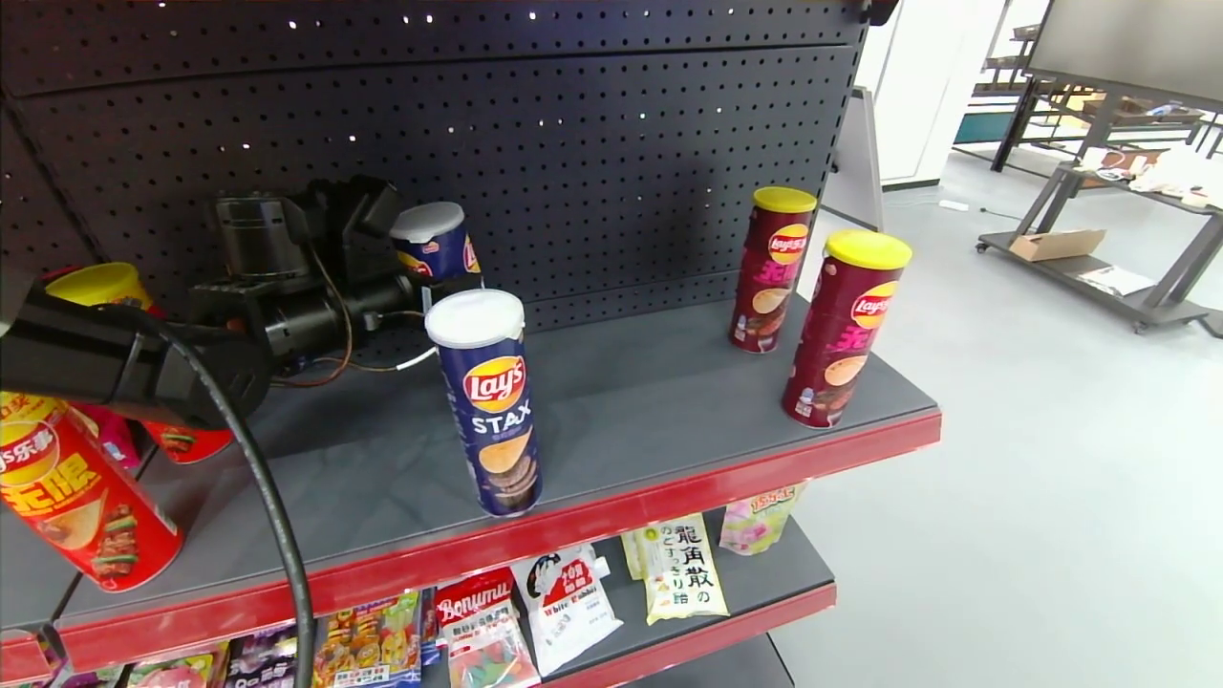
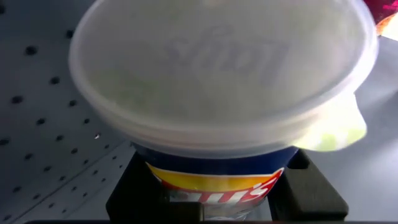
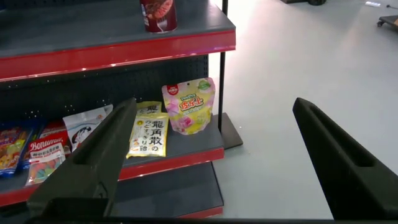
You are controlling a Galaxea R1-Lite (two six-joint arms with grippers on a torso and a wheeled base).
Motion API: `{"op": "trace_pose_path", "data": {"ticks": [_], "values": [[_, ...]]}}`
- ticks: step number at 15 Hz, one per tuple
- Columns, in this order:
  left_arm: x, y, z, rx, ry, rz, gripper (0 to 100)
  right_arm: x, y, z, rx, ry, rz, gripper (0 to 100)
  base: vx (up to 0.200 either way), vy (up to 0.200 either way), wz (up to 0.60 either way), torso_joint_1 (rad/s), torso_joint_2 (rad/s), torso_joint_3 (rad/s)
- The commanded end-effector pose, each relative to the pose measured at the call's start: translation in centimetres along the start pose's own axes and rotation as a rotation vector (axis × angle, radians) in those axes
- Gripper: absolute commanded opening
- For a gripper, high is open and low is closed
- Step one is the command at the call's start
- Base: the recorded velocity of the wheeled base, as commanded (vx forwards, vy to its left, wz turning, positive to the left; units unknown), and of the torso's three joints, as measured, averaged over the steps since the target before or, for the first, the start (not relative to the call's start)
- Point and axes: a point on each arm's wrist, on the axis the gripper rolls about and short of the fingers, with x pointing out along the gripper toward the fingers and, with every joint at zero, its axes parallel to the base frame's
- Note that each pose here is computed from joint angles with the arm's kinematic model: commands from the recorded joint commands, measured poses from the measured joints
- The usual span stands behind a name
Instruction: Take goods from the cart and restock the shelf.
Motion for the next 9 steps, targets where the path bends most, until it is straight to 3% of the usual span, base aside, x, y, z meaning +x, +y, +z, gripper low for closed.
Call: {"op": "trace_pose_path", "data": {"ticks": [1, 9], "values": [[0.5, 0.0, -0.4, -0.002, 0.008, -0.004, 0, 0.0, 0.0, 0.0, 0.001, 0.000, 0.002, 100, 0.000, 0.000, 0.00, 0.000, 0.00, 0.000], [1.8, -0.5, -0.9, 0.006, 0.014, 0.002, 0, 0.0, 0.0, 0.0, 0.001, 0.000, 0.002, 100, 0.000, 0.000, 0.00, 0.000, 0.00, 0.000]]}}
